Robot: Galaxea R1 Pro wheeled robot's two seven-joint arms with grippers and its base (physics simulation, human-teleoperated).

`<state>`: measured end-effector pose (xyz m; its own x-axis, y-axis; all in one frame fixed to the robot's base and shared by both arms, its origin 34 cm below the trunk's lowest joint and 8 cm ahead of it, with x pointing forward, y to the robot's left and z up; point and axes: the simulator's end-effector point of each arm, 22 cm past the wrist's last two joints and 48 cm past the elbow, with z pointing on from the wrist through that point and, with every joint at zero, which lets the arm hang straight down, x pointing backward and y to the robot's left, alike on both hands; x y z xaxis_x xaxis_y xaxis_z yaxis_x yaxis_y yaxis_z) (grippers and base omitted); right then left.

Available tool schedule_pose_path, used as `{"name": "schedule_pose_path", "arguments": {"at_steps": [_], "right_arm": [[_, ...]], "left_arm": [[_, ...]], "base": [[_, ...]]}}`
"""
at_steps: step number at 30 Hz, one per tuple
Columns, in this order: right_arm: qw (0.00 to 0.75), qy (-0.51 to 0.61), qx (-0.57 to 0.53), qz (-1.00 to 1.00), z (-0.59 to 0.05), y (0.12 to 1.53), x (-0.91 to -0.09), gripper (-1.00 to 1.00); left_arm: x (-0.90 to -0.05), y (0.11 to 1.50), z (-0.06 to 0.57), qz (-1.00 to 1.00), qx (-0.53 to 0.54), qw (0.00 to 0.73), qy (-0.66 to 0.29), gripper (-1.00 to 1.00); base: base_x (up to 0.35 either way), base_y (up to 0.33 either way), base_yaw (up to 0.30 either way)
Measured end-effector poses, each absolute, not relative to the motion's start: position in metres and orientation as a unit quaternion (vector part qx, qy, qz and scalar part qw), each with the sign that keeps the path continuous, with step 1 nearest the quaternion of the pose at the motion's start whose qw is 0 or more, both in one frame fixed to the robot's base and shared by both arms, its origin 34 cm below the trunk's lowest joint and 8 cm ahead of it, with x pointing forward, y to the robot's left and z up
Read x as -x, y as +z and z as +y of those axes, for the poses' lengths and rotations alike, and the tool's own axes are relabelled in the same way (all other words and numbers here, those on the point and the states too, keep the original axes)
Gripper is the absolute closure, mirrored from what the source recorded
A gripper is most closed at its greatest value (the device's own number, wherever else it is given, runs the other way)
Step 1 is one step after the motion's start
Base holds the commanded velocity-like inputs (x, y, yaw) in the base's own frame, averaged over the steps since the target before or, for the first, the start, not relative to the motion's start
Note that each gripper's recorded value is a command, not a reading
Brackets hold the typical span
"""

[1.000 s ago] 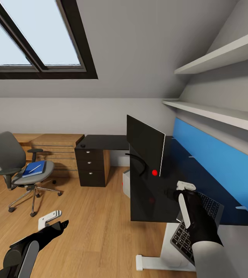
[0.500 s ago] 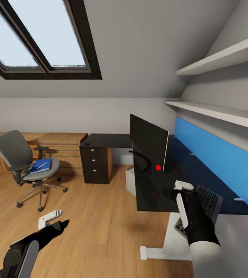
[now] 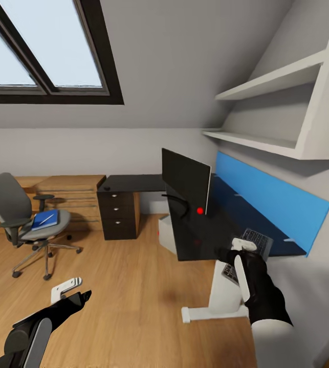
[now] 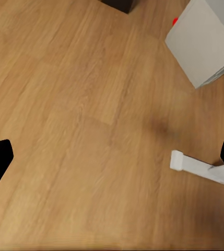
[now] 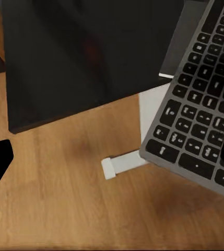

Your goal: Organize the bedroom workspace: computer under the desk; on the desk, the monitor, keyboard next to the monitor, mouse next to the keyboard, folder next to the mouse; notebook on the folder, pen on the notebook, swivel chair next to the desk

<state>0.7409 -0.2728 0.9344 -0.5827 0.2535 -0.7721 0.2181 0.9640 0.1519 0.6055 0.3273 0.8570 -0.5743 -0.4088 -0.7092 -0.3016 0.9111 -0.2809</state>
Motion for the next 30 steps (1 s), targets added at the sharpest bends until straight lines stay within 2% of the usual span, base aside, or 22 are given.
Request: {"name": "schedule_pose_path", "arguments": {"at_steps": [13,24,30], "right_arm": [[0.430,0.022,-0.134,0.892,-0.271,0.925,-0.742,-1.00],[0.432,0.021,-0.136,0.891,-0.276,0.926,-0.742,-1.00],[0.427,0.083,-0.207,0.876,-0.301,0.909,-0.736,-1.00]], "left_arm": [[-0.605,0.850,0.327,0.888,0.201,0.409,-0.063,-1.00],[-0.613,0.881,0.325,0.874,0.196,0.439,-0.068,-1.00],[-0.616,0.881,0.324,0.870,0.195,0.448,-0.069,-1.00]], "base": [[-0.269,0.228,-0.149],[-0.020,0.017,-0.004],[0.000,0.000,0.000]]}}
